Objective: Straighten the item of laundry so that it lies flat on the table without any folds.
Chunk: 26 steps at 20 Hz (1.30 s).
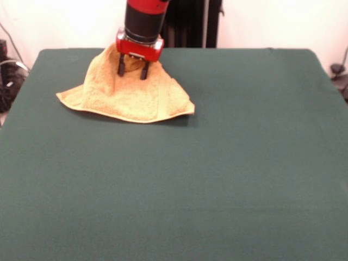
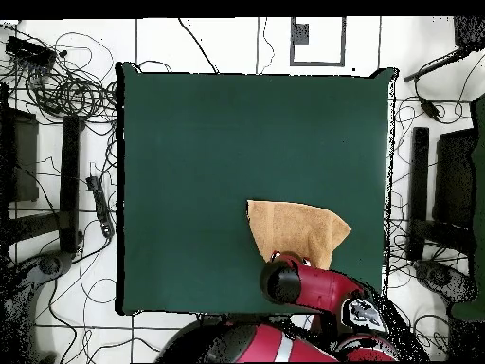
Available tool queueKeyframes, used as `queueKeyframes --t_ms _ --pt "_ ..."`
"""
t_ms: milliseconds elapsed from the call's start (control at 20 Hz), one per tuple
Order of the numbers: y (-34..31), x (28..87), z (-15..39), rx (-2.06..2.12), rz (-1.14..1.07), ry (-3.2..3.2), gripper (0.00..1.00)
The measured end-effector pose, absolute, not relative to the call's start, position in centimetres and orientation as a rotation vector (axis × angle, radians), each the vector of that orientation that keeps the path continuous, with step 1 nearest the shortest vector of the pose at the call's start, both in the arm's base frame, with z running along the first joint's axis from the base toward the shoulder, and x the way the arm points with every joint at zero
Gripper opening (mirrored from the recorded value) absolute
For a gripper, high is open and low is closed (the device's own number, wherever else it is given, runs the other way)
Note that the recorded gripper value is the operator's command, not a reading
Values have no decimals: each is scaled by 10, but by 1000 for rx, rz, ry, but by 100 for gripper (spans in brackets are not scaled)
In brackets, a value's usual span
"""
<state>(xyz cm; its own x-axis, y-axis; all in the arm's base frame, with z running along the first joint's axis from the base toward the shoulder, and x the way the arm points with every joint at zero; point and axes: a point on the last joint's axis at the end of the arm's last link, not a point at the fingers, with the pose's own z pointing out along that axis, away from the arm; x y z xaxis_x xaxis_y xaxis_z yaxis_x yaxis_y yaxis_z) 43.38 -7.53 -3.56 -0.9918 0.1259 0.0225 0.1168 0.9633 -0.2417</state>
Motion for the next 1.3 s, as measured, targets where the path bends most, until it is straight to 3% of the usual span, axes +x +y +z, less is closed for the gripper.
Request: queueKeyframes --t_ms 1300 --pt "-73 446 -35 -467 383 -2957 100"
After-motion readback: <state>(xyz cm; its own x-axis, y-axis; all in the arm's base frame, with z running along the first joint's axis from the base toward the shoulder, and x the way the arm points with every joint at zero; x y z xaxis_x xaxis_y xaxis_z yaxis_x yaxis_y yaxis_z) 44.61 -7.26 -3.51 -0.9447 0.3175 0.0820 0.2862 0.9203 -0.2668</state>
